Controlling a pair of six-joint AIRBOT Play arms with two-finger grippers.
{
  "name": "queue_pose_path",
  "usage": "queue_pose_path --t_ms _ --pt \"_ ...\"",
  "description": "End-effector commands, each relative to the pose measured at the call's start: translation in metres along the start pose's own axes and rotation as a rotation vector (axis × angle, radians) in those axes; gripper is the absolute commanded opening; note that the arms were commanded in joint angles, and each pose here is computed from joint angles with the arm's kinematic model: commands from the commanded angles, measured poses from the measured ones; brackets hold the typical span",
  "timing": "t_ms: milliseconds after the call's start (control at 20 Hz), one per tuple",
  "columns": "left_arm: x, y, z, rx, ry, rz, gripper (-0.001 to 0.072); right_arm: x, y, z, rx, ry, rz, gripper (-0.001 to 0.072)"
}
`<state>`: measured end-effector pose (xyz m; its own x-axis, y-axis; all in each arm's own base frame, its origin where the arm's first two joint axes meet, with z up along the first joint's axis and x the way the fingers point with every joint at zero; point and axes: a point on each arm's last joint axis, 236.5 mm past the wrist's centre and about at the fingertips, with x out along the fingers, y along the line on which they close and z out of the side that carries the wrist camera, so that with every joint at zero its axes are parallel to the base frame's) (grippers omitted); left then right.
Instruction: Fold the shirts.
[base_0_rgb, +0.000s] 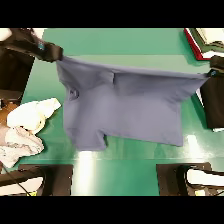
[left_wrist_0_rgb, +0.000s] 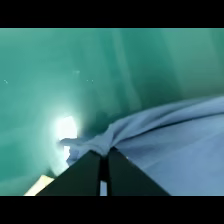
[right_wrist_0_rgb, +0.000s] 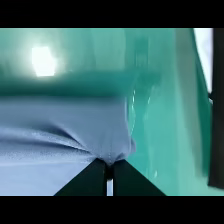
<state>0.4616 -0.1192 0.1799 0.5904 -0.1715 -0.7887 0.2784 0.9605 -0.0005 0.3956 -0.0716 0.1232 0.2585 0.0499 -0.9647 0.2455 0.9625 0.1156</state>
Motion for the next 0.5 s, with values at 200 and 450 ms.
queue_pose_path --t_ms 200,450 --pt "0.077 0.044 0.017 0.058 -0.042 0.124 0.0027 0.094 0.017 0.042 -0.029 -0.129 0.019 0.0015" --pt "0.092 0.085 -0.024 -0.023 0.112 0.152 0.0027 0.116 0.016 0.019 -0.027 -0.054 0.015 0.0015"
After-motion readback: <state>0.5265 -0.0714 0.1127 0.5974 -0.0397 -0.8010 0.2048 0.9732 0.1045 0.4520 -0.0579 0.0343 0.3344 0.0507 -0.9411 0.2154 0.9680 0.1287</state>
